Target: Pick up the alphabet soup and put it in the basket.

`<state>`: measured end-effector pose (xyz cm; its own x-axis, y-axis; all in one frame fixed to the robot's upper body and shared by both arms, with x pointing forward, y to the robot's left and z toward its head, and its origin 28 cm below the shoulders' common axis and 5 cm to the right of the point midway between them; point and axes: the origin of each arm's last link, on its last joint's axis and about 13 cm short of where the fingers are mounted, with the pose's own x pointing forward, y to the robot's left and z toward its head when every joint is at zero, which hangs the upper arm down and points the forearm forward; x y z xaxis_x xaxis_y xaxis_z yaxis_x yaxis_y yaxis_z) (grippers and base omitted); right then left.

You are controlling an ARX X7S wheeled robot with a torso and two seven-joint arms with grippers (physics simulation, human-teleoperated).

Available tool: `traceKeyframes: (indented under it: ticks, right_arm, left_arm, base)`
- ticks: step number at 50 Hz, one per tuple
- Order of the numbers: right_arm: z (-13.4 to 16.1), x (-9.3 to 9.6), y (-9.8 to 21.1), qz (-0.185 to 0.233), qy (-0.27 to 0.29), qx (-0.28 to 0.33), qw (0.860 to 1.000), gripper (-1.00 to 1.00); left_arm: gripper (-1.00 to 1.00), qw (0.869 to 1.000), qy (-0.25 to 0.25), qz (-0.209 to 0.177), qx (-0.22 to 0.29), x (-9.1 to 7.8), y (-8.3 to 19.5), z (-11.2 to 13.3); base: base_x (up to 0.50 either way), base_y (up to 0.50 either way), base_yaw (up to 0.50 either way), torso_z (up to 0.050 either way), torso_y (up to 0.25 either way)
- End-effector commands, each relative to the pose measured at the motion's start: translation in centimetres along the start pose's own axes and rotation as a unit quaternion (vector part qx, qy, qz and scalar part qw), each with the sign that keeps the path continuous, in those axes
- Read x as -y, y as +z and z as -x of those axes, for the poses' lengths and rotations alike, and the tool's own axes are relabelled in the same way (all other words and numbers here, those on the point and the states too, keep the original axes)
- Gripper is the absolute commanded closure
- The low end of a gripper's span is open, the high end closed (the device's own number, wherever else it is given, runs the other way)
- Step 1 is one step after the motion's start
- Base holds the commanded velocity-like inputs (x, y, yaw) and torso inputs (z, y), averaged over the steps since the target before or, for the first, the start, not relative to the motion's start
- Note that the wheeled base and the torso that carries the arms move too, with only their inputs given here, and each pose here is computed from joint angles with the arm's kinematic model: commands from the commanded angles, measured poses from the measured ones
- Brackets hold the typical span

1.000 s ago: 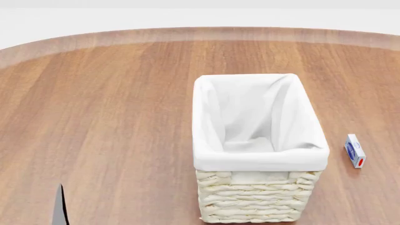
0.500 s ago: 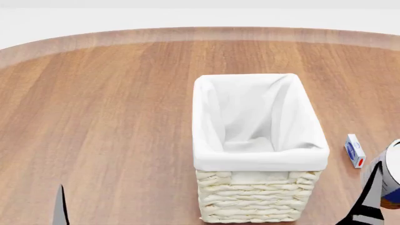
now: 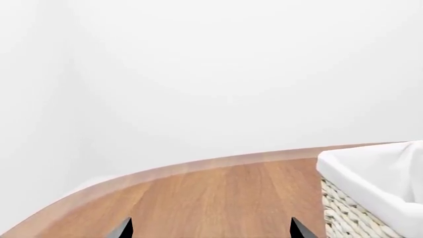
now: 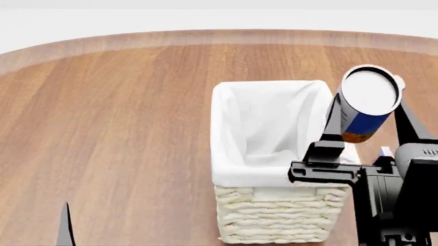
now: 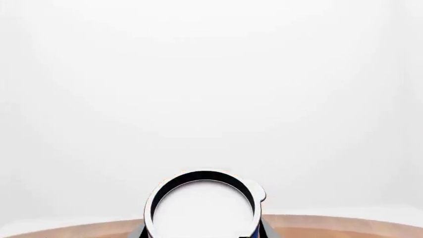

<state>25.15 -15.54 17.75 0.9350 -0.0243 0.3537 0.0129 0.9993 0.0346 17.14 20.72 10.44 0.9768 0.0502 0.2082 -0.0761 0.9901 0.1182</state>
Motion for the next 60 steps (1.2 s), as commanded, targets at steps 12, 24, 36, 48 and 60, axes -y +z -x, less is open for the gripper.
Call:
traceKeyframes:
  ticks: [12,24,36,48,60]
  right_arm:
    - [-8.2,-1.7,-0.2,0.031,0.054,-0.007,0.998,1.00]
    - [-12.6,-2.9,-1.4,0.050,0.069,-0.032,0.996,1.00]
    - [-16.9,-4.1,-1.5,0.028,0.094,-0.075,0.992,1.00]
    - [-19.1,-4.4,-2.5,0.064,0.079,-0.132,0.986,1.00]
    - [-18.1,-5.0,-4.1,0.082,0.074,-0.211,0.971,1.00]
  left_arm:
    - [-1.00,1.000,0.001,0.001,-0.003,-0.1,-0.2,-0.1]
    - [-1.00,1.000,0.004,0.000,-0.003,-0.1,-0.1,-0.1]
    - [-1.00,1.000,0.003,0.000,-0.006,-0.1,-0.2,-0.1]
    - [-1.00,1.000,0.003,0.001,-0.008,-0.1,-0.4,-0.2]
    - [-1.00,1.000,0.005,0.001,-0.009,-0.1,-0.6,-0.2]
  base:
    - [0.00,0.00,0.00,0.000,0.001]
    - [0.00,0.00,0.00,0.000,0.001]
    - [0.00,0.00,0.00,0.000,0.001]
    - [0.00,0.00,0.00,0.000,0.001]
    - [0.00,0.00,0.00,0.000,0.001]
